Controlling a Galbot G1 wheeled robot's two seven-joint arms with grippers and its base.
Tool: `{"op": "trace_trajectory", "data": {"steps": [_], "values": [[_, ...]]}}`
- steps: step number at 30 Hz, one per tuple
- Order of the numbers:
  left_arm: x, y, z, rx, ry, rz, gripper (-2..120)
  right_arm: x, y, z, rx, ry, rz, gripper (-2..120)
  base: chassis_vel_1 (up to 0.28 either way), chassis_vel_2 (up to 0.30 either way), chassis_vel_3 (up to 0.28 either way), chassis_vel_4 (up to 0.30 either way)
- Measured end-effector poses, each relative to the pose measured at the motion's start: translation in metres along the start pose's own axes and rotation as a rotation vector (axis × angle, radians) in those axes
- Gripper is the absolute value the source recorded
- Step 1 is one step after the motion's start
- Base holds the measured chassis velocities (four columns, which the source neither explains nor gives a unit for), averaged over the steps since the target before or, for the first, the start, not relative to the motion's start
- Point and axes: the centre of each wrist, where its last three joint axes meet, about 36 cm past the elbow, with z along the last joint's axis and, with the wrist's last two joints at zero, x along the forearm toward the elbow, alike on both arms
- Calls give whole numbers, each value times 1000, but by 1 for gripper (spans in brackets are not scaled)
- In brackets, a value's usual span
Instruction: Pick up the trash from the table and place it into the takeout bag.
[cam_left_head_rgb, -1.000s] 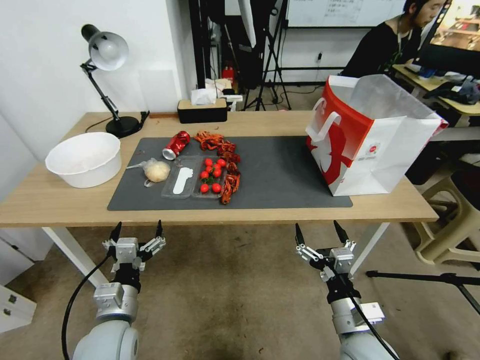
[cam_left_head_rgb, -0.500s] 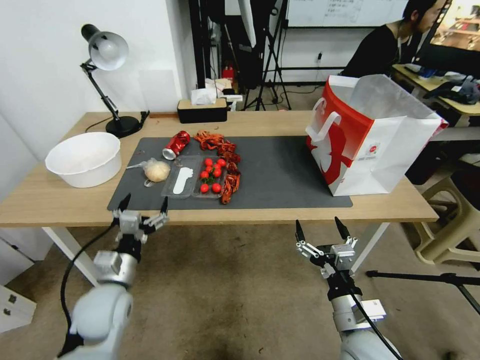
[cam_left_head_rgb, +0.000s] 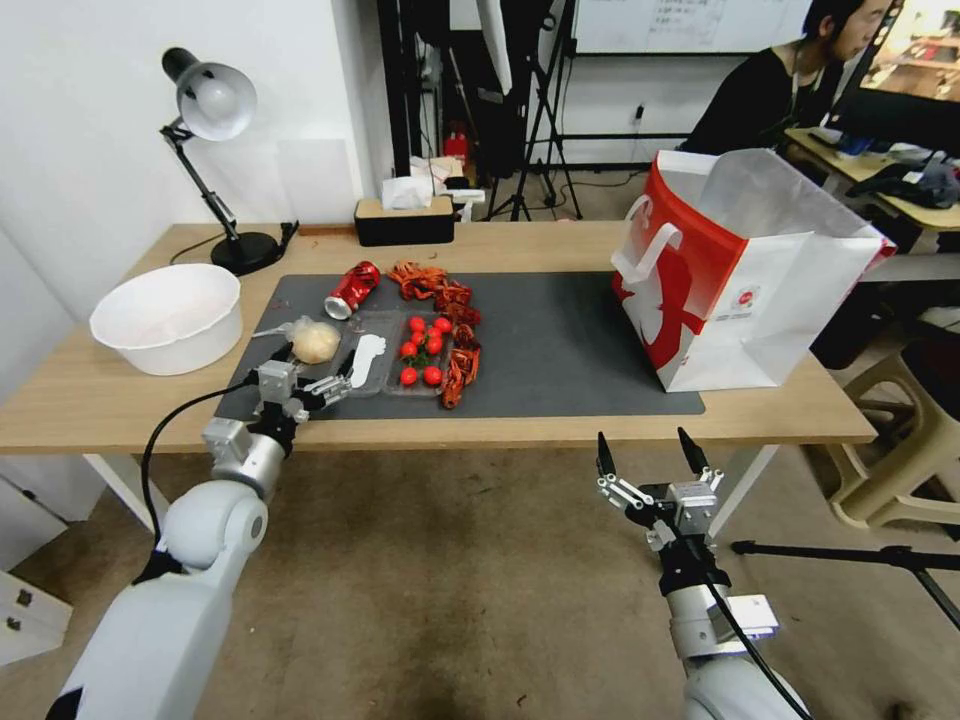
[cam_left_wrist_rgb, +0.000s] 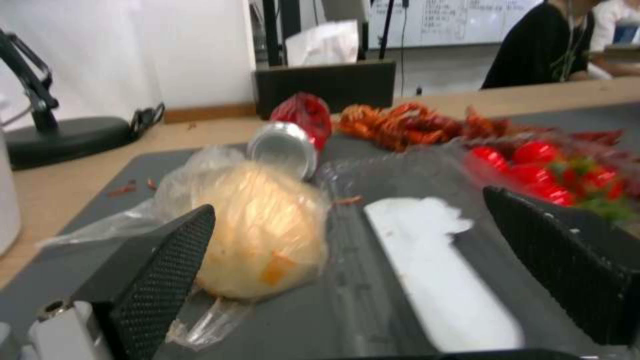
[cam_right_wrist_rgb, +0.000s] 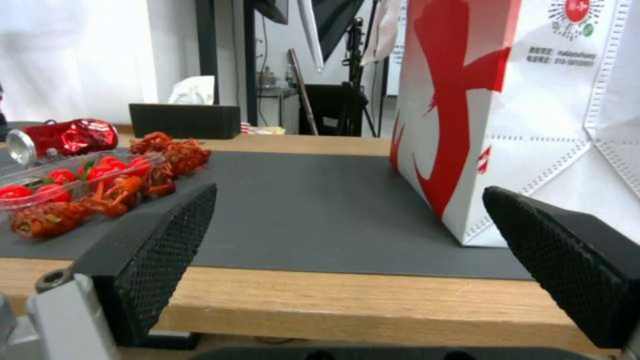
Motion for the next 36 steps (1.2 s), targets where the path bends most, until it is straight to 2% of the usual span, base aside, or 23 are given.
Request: {"op": "trace_trajectory", "data": {"steps": [2, 6, 9, 18, 21, 23, 26, 28, 30, 32, 34, 36], "values": [[-14, 9, 5, -10, 21, -8, 100, 1, -2, -1, 3, -1, 8, 100, 0, 0, 0, 0], [-21, 15, 5, -18, 24, -15, 100, 1, -3, -1, 5, -2, 11, 100, 0, 0, 0, 0], [-37, 31, 1, -40, 22, -32, 100, 0, -5, -1, 9, -4, 17, 100, 0, 0, 0, 0], [-47, 38, 4, -75, 53, -39, 99, -2, -6, -3, 11, -13, 15, 100, 0, 0, 0, 0], [-50, 39, 5, -86, 65, -40, 87, -3, -6, -3, 11, -15, 15, 100, 0, 0, 0, 0], [-51, 39, 5, -88, 68, -41, 84, -3, -7, -3, 11, -15, 15, 100, 0, 0, 0, 0], [-58, 41, 6, -106, 76, -45, 68, -4, -7, -2, 11, -13, 17, 100, 0, 0, 0, 0], [-58, 41, 6, -107, 76, -45, 66, -4, -7, -2, 11, -13, 17, 100, 0, 0, 0, 0], [-59, 41, 6, -112, 77, -44, 53, -4, -7, -2, 11, -12, 18, 100, 0, 0, 0, 0], [-59, 41, 6, -114, 78, -44, 51, -4, -7, -2, 11, -12, 18, 100, 0, 0, 0, 0], [-59, 42, 7, -119, 80, -44, 37, -5, -7, -2, 10, -13, 19, 100, 0, 0, 0, 0], [-59, 42, 6, -121, 80, -44, 34, -5, -7, -2, 10, -14, 19, 100, 0, 0, 0, 0]]}}
